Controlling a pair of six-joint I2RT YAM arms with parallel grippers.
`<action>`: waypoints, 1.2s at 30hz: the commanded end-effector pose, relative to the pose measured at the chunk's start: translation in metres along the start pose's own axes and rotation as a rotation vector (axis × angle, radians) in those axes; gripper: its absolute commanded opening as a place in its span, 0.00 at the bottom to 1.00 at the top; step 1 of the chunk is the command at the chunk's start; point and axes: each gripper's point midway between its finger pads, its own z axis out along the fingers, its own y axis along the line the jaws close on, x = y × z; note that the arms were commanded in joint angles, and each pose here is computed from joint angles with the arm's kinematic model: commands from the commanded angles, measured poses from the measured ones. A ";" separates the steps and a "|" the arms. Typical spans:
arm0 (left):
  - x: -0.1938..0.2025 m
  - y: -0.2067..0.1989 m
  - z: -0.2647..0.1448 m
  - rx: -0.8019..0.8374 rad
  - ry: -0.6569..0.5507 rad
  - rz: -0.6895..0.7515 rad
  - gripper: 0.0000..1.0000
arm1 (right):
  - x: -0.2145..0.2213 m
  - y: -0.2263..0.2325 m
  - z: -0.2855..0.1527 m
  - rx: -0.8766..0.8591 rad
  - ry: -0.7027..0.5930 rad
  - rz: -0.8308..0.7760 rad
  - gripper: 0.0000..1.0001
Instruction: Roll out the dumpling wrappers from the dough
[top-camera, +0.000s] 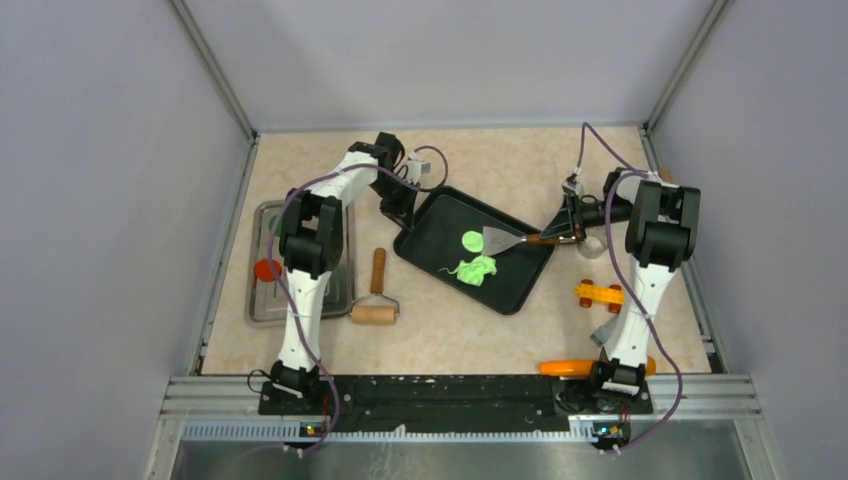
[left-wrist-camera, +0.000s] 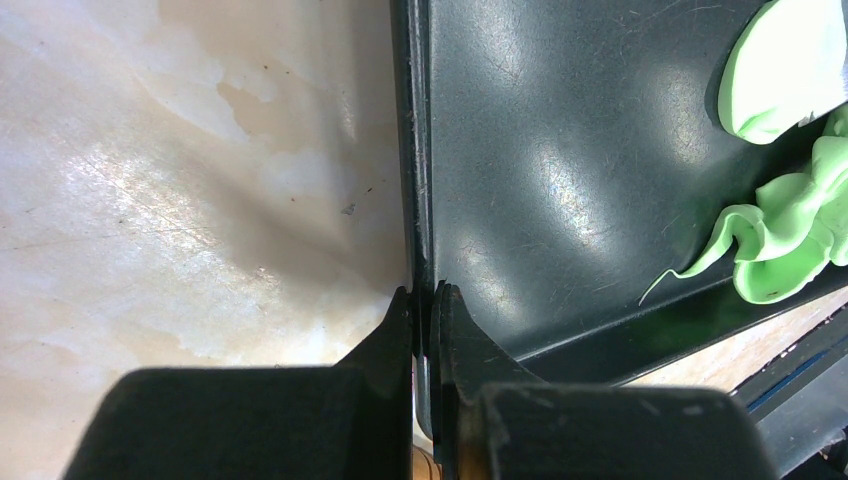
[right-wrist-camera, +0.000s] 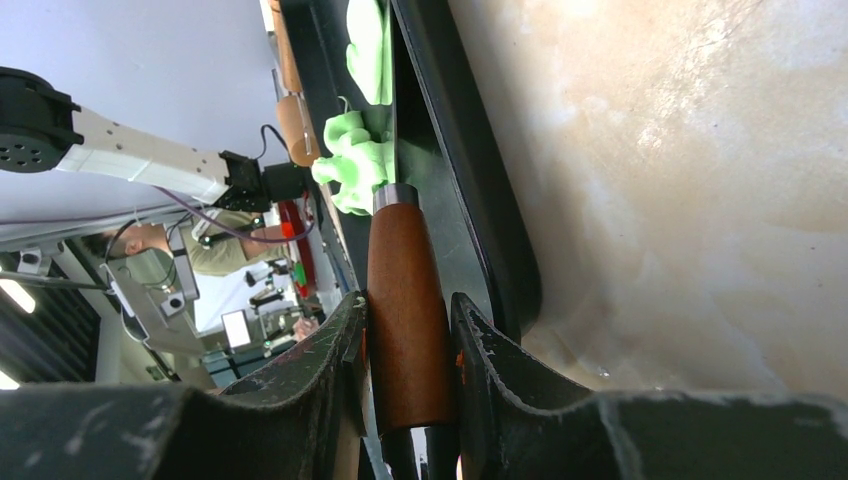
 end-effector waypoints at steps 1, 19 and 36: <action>-0.007 -0.007 0.009 0.052 -0.016 0.058 0.00 | -0.003 -0.020 0.004 0.069 0.027 -0.084 0.00; 0.004 0.000 0.005 0.058 -0.002 0.080 0.00 | -0.006 0.022 0.003 -0.129 -0.038 -0.095 0.00; 0.003 0.006 0.008 0.036 0.007 0.087 0.00 | -0.009 0.061 -0.008 -0.206 -0.086 -0.110 0.00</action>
